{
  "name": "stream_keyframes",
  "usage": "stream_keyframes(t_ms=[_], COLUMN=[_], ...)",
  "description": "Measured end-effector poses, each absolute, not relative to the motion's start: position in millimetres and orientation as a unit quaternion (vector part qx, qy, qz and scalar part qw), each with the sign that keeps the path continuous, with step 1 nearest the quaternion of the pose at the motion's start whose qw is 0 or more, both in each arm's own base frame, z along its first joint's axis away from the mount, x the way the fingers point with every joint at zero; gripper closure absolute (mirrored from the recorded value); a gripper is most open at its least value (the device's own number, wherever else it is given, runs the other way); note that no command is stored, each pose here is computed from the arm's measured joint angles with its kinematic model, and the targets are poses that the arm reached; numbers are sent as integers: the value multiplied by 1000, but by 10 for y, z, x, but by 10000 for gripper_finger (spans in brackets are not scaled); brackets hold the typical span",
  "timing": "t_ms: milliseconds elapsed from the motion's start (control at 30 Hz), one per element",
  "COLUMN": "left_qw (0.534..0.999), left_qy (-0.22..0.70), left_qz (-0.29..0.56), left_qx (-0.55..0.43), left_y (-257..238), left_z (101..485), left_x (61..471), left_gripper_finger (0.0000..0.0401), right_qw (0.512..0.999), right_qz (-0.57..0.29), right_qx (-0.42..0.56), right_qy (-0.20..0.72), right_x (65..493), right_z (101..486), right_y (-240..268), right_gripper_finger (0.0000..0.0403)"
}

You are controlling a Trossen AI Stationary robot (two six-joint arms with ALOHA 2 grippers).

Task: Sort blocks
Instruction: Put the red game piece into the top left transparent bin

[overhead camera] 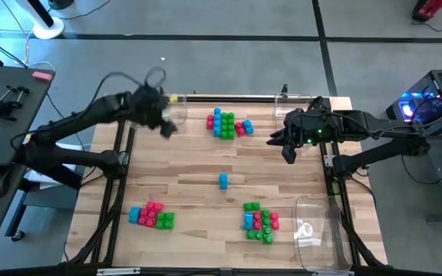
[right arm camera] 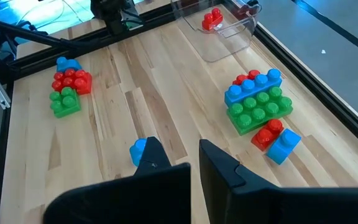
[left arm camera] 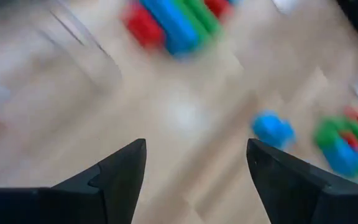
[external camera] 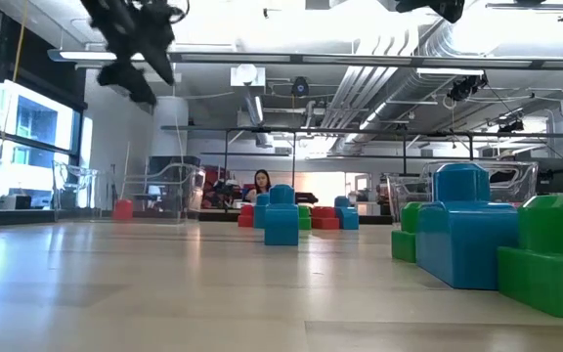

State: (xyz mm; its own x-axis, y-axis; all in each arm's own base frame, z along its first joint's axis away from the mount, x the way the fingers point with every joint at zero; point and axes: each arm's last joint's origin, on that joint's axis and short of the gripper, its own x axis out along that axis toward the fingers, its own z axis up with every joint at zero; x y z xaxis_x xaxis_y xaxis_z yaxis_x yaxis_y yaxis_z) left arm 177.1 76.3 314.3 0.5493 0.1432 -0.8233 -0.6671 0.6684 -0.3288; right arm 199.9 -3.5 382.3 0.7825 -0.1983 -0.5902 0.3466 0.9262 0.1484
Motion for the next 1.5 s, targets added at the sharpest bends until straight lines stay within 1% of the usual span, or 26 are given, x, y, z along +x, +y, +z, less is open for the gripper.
stream_keyframes(t_ms=[133,267,400,467,533,567,667,733,767,867,967,1033,1100,1167,1300,1500], left_qw=[791,756,725,719,723,733,763,767,767,752,743,749,750,744,728,711], left_qy=[454,503,569,591,606,610,615,625,630,653,669,662,657,665,681,700], left_qz=[234,213,188,180,169,155,116,95,88,60,-15,-44,-69,-69,-69,-65], left_qx=[-336,-360,-339,-317,-285,-257,-163,-109,-90,-60,-19,0,19,28,36,17], left_y=[167,-412,-900,-1079,-1201,-1256,-1363,-1384,-1388,-1390,-1433,-1469,-1500,-1501,-1474,-1424], left_z=[3043,2806,2579,2499,2438,2412,2332,2265,2233,2150,2080,2048,2016,1987,1883,1767], left_x=[1798,1780,1718,1693,1677,1673,1657,1674,1693,1763,1830,1875,1906,1906,1864,1811], left_gripper_finger=[135,135,140,158,195,218,290,322,332,336,334,347,377,394,399,401], right_qw=[936,936,936,936,936,936,936,936,935,935,935,935,935,934,934,933], right_qz=[-146,-145,-145,-144,-144,-144,-147,-156,-157,-157,-157,-157,-157,-157,-157,-158], right_qx=[125,123,122,121,121,121,120,117,117,117,117,116,116,116,115,115], right_qy=[296,297,297,297,297,297,297,295,295,295,295,295,296,298,300,302], right_x=[1999,1999,1998,1998,1998,1998,1998,1997,1997,1997,1997,1997,1995,1993,1991,1988], right_z=[3822,3822,3823,3822,3822,3821,3822,3823,3823,3823,3823,3822,3820,3817,3815,3810], right_y=[-35,-35,-35,-35,-35,-35,-36,-42,-42,-42,-42,-42,-42,-42,-42,-42], right_gripper_finger=[403,403,403,402,402,402,402,402,402,402,402,402,402,402,402,402])
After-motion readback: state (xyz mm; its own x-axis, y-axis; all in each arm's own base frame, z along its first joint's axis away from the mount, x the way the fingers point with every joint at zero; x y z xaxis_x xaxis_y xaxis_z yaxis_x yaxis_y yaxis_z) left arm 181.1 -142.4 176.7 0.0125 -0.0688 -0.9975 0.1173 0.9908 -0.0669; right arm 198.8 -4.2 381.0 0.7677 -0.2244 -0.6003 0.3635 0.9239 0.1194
